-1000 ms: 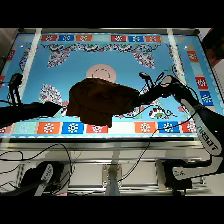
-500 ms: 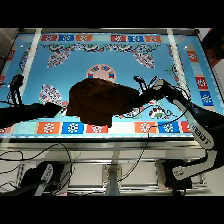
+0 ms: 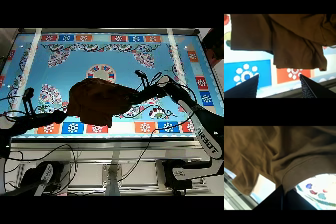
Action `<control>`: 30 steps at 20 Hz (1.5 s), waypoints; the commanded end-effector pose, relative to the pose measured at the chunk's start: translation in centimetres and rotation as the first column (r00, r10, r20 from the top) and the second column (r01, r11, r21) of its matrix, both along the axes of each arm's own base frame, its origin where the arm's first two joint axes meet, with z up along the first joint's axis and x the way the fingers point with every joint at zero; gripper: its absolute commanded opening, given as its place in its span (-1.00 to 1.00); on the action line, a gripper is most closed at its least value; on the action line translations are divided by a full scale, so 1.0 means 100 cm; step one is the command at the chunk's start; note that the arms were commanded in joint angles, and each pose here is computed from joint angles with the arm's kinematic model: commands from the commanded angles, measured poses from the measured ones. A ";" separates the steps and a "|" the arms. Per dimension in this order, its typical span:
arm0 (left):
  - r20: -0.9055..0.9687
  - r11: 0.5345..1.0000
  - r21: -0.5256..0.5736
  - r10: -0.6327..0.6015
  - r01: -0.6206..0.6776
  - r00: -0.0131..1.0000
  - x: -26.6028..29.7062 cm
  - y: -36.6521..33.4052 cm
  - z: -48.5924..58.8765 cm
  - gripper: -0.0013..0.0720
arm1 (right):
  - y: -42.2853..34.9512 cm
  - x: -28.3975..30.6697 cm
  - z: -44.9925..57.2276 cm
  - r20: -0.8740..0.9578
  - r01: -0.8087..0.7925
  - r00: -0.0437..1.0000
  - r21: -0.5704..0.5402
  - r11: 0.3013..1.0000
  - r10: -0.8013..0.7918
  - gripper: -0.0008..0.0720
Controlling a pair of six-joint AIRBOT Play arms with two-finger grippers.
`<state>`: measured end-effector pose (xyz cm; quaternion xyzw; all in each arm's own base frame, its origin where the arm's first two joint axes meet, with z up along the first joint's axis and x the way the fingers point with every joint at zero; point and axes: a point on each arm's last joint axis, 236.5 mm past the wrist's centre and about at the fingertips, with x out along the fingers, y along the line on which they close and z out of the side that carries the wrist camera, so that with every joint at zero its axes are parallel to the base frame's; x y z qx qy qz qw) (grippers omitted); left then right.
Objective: Fold the clothes and pants, and hang the long-sleeved shirts on hangers.
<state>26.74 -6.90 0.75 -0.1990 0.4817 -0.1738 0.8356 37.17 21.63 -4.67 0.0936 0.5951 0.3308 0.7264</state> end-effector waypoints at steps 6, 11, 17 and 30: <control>-0.015 0.999 -0.004 -0.046 0.046 0.999 -0.002 -0.045 -0.057 0.62 | 0.000 0.002 0.010 0.029 -0.003 1.000 0.005 1.000 0.003 -0.93; -0.144 1.000 -0.005 -0.005 0.005 0.990 0.003 -0.054 -0.107 0.62 | 0.000 0.001 0.011 0.030 -0.004 1.000 0.005 1.000 0.004 -0.93; -0.140 0.997 -0.070 0.012 -0.022 0.990 0.015 -0.067 -0.119 0.11 | 0.000 0.001 0.011 0.030 -0.004 1.000 0.005 1.000 0.004 -0.93; 0.361 0.992 -0.118 0.001 0.045 0.932 0.124 -0.075 0.061 -0.92 | -0.049 0.048 0.127 0.319 0.101 0.942 0.032 0.994 -0.106 -0.93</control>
